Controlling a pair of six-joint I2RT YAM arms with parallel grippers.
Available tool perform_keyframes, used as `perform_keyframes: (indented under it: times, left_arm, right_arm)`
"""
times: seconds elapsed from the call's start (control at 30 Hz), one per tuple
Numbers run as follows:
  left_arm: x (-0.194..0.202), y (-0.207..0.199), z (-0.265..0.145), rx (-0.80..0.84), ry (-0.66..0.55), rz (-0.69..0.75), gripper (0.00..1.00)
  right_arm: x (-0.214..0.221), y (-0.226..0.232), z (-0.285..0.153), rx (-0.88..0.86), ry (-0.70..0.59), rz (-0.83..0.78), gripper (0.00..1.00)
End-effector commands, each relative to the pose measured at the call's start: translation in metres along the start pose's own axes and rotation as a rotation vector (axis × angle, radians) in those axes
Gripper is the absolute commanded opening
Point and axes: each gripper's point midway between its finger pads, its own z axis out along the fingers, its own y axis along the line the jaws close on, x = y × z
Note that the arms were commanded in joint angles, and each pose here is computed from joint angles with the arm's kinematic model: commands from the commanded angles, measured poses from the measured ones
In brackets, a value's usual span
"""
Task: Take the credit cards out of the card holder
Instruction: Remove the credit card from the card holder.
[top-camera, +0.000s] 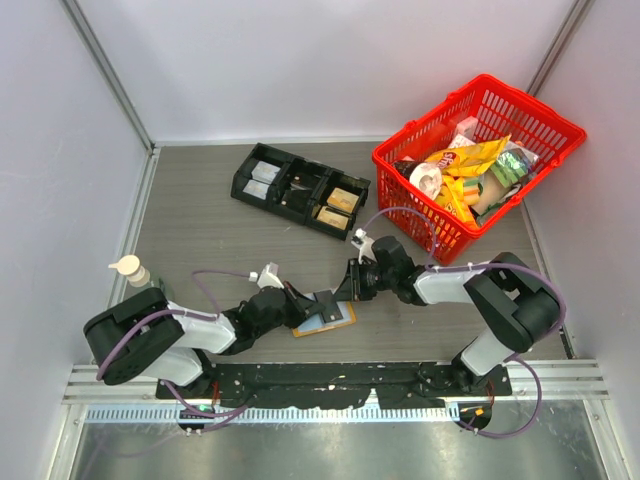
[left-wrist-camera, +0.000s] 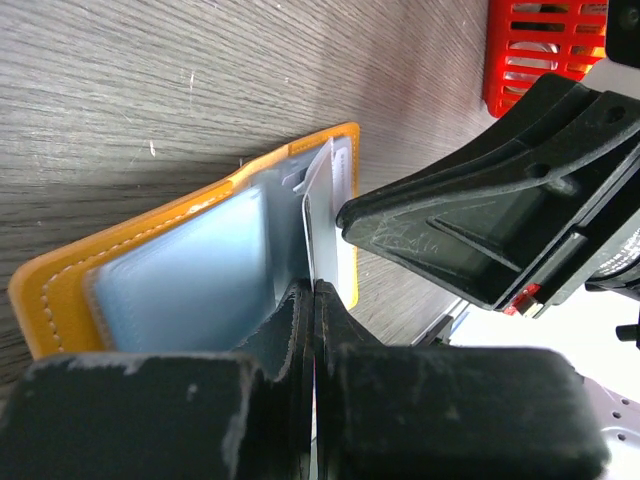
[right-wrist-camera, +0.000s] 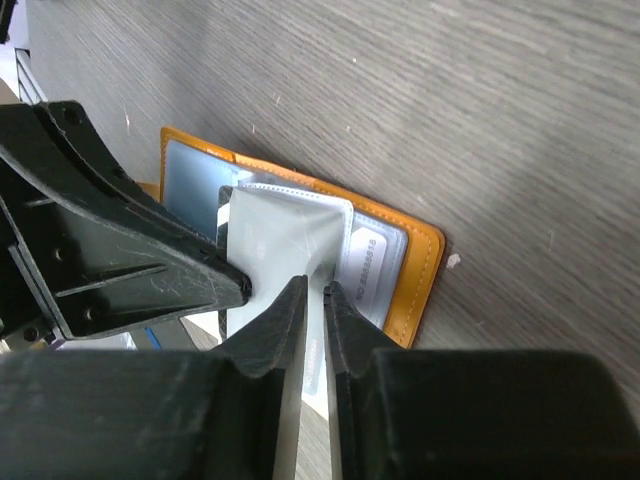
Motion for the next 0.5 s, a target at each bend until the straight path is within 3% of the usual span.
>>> perform_keyframes:
  times: [0.0,0.3,0.47]
  left_arm:
    - [-0.001,-0.001,0.003,0.000,-0.001,0.029,0.00]
    - [-0.006,0.009,-0.004,-0.015,-0.034,-0.020,0.03]
    - [-0.009,0.007,-0.009,0.000,-0.046,-0.047,0.10]
  right_arm:
    - [0.001,0.004,0.007,-0.040,0.002,-0.021,0.16]
    - [0.041,-0.040,0.000,0.130,0.097,0.034,0.01]
    - [0.059,-0.055,-0.006,0.177,0.134,0.039,0.01]
